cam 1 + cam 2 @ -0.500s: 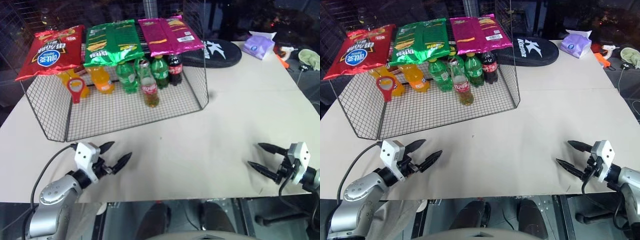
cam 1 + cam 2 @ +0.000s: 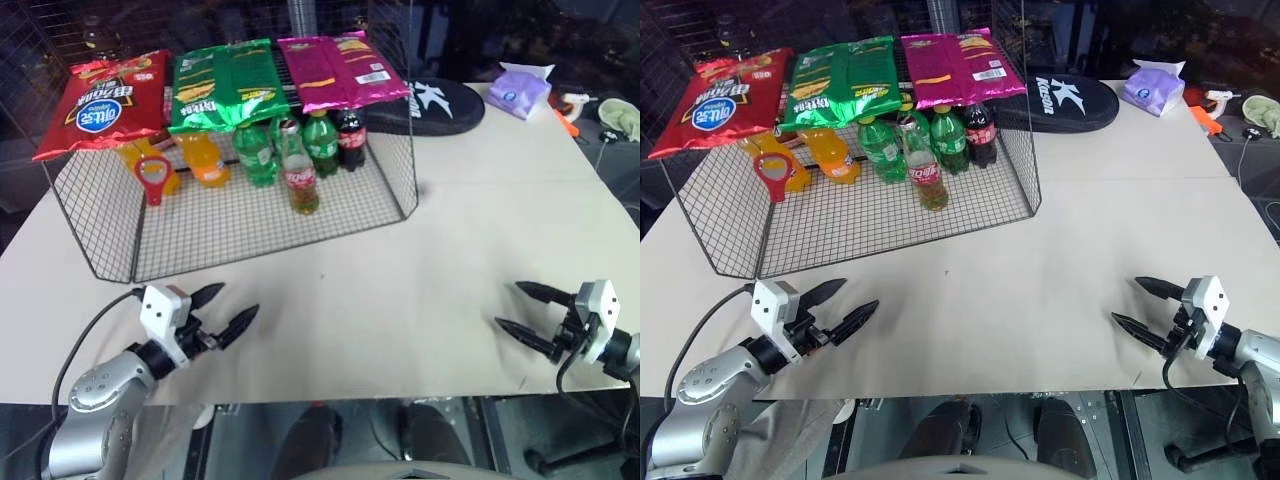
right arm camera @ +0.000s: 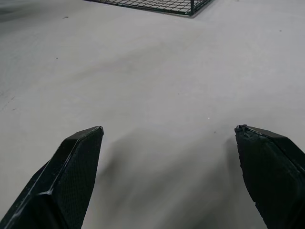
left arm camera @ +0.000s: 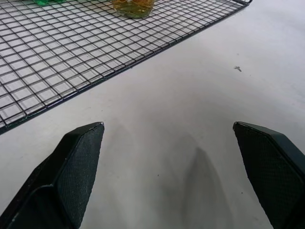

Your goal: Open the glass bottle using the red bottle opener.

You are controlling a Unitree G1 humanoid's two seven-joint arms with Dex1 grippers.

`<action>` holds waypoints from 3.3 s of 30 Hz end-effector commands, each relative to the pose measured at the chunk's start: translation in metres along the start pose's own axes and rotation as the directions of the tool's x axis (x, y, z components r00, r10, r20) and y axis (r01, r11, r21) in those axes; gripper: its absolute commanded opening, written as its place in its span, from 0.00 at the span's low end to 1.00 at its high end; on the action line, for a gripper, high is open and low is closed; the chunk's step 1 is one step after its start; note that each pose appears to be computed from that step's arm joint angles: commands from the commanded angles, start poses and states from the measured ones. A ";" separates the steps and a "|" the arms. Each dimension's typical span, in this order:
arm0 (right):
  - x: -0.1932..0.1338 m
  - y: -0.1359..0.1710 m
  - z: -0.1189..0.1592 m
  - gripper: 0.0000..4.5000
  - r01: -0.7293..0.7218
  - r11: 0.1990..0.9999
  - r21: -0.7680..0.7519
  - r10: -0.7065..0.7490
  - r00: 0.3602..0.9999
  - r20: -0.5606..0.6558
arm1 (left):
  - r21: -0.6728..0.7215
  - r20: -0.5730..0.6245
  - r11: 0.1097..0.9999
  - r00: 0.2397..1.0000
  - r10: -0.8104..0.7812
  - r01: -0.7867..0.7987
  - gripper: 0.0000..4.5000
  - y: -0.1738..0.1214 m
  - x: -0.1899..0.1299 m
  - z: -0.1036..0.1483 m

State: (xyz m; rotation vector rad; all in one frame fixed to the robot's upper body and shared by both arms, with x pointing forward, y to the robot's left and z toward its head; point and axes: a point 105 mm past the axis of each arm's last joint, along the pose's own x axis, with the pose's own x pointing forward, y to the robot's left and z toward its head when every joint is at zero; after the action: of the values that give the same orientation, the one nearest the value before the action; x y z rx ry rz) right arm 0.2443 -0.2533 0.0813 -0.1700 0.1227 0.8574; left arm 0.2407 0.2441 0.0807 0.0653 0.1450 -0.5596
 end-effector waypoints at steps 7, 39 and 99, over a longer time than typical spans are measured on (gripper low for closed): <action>0.003 0.005 0.016 0.99 -0.037 0.999 -0.036 0.039 0.997 0.067 | 0.055 0.072 0.996 0.996 0.061 -0.065 1.00 0.012 -0.003 0.020; 0.045 0.055 0.136 0.99 -0.277 0.960 -0.038 0.256 0.819 0.514 | 0.048 0.397 0.863 0.802 0.446 -0.503 1.00 0.136 -0.004 0.138; 0.051 0.051 0.120 1.00 -0.215 0.976 -0.025 0.201 0.858 0.473 | 0.079 0.405 0.915 0.852 0.333 -0.395 0.22 0.148 0.018 0.141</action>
State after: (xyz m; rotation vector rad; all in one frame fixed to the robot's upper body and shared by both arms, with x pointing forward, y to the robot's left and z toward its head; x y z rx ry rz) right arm 0.2459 -0.1581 0.1801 0.0977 -0.2863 1.0892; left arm 0.3578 0.3411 0.1994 0.1046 -0.2279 -0.1988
